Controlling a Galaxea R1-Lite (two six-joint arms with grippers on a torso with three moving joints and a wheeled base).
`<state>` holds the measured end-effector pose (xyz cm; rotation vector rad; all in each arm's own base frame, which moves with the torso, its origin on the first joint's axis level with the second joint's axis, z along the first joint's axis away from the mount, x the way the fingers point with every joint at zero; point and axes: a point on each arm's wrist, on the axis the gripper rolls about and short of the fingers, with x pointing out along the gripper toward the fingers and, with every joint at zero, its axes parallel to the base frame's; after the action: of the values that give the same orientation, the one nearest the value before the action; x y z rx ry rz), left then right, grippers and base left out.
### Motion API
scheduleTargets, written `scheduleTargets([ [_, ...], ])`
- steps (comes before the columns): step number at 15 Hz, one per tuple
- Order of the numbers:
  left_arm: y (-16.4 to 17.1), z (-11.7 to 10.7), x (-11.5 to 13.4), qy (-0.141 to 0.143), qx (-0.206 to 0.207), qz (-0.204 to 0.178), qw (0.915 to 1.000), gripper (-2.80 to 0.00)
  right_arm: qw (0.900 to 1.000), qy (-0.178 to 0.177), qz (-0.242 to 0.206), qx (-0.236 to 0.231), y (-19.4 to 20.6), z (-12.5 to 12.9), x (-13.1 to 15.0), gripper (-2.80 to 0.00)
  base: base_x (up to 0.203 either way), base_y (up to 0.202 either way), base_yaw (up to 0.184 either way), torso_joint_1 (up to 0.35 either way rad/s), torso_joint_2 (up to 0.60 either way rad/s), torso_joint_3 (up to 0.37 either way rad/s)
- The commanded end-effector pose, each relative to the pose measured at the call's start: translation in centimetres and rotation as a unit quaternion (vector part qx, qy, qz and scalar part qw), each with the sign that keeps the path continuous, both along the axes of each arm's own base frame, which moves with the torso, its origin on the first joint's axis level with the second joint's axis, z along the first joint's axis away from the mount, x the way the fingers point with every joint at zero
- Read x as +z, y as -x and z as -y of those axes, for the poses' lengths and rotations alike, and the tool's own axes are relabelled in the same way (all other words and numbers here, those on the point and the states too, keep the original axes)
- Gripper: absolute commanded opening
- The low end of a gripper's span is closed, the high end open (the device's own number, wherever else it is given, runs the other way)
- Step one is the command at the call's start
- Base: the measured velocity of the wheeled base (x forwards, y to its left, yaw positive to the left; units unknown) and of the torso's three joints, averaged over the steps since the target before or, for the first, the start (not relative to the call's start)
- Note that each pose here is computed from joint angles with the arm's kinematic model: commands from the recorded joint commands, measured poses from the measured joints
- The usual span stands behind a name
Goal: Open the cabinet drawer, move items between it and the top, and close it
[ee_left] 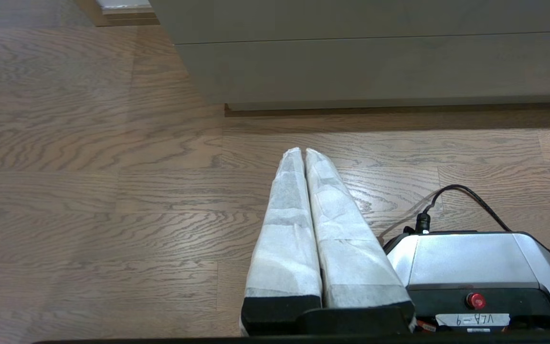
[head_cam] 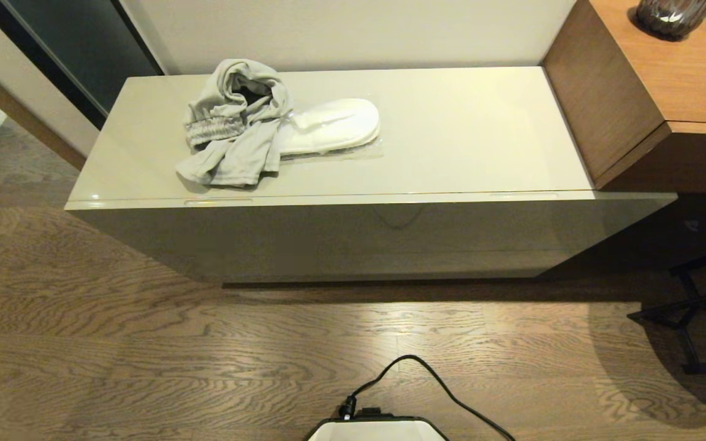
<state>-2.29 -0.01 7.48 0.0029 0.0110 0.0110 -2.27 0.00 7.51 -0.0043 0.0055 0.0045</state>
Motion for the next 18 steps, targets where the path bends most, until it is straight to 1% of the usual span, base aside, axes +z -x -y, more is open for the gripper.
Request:
scheduleTargets([
  [1,-0.03,0.0,0.0,0.0,0.001,-0.002,1.0,-2.8,1.0,0.0,-0.002,0.0,-0.02,0.0,-0.04,-2.8,0.0,0.0,0.0,0.0,0.0,0.0],
  [18,-0.04,0.0,0.0,0.0,0.0,-0.003,1.0,-2.8,1.0,0.001,-0.002,0.002,-0.02,-0.01,-0.04,-2.8,0.0,0.0,0.0,0.0,0.0,0.0],
])
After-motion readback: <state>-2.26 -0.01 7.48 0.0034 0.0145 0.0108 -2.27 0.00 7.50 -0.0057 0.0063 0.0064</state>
